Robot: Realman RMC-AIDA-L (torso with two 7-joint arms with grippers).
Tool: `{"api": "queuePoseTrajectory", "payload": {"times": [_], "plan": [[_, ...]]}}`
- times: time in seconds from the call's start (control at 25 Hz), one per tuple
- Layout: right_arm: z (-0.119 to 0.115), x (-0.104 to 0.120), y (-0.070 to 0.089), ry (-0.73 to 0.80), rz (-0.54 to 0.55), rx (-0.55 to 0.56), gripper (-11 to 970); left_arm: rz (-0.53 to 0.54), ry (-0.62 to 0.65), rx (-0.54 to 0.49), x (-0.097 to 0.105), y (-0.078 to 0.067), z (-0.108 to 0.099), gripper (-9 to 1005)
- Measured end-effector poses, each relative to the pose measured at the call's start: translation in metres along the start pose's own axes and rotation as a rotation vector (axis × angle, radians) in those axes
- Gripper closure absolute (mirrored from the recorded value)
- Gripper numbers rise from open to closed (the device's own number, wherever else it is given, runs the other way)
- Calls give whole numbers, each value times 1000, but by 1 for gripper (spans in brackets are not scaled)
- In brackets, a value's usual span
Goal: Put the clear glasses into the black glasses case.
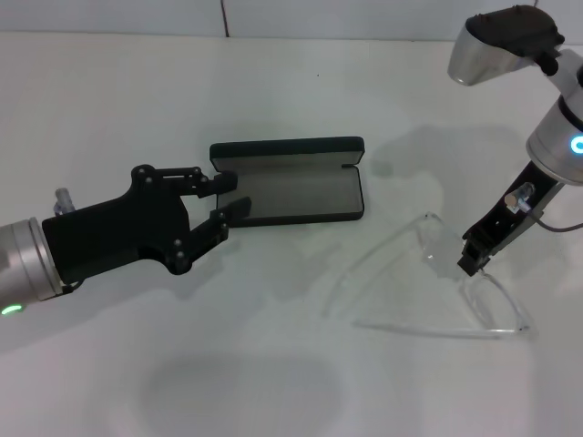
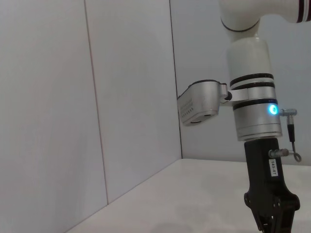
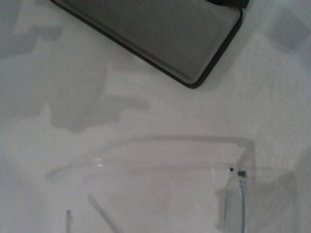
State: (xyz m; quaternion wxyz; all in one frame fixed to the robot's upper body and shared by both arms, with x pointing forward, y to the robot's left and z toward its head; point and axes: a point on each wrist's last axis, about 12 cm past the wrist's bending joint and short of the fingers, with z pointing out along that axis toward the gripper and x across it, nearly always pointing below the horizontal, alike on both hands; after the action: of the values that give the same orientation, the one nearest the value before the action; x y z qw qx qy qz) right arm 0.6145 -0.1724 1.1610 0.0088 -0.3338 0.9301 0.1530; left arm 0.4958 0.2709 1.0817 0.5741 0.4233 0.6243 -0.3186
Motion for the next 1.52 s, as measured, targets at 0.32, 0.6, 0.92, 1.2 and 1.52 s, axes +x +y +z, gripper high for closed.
{"api": "queuePoseTrajectory", "payload": {"times": [0.32, 0.6, 0.92, 1.2, 1.52], "plan": [[-10, 2, -5, -13, -9, 66, 919, 9, -2, -4, -2, 2, 1, 713], [-41, 27, -16, -205, -8, 28, 918, 8, -17, -40, -4, 6, -4, 715], [-39, 77, -47, -585, -29, -245, 918, 3, -214, -144, -26, 18, -6, 728], [-6, 95, -51, -867, -122, -464, 918, 75, -283, 0, -54, 21, 36, 805], [8, 97, -44, -909, -164, -502, 917, 147, -322, 162, -79, 15, 79, 866]]}}
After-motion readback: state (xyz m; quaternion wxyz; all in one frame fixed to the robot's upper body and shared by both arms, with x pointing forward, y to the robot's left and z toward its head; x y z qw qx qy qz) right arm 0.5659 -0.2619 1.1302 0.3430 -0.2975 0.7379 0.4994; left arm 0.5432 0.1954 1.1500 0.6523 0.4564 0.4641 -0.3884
